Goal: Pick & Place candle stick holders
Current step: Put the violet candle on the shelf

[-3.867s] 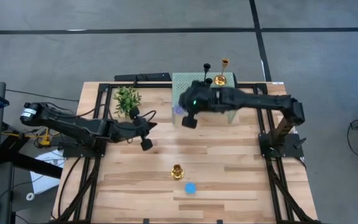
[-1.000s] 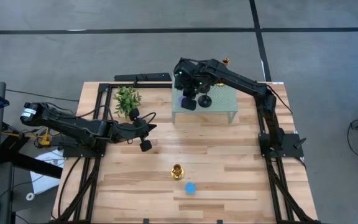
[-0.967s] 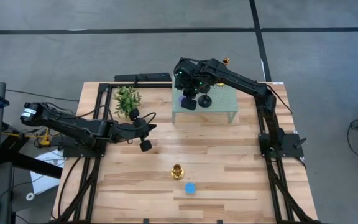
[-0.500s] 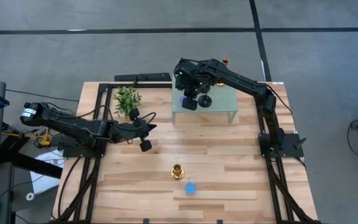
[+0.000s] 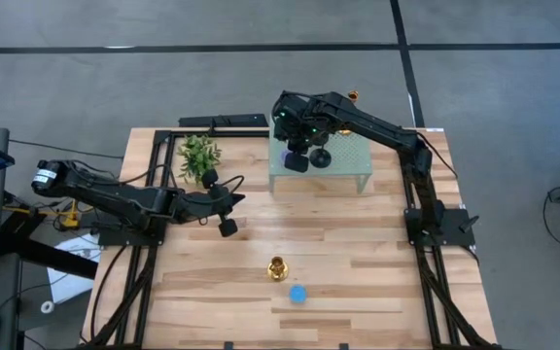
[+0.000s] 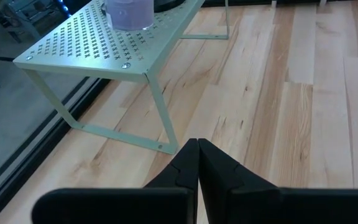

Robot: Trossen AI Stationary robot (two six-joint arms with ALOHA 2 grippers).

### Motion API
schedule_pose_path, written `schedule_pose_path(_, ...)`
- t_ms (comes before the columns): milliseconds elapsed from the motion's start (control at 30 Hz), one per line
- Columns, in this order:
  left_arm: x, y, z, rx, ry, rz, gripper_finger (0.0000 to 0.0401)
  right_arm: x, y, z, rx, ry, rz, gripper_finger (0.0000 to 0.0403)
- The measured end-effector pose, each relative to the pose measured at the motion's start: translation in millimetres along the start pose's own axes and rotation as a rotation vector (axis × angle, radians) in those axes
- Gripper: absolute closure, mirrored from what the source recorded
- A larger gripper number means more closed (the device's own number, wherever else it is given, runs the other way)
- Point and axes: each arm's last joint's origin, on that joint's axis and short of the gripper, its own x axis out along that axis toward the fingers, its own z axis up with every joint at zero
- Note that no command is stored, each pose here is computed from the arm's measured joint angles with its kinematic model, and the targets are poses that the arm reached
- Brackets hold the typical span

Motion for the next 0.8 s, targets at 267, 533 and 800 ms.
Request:
schedule_pose_path(267, 0, 0, 0, 0.0, 0.0, 0.0, 0.0396, 24, 2, -8, -0.002, 0.074, 0.008, 0.0403)
schedule_pose_path(533, 0, 0, 0, 0.0, 0.001, 0.0, 0.0395, 28, 0, -5, -0.008, 0.039, -0.023, 0.0403)
schedule_pose_path(800, 0, 0, 0, 0.001, 0.002, 0.001, 0.0393, 30, -5, -5, -0.001, 0.039, -0.065, 0.0402)
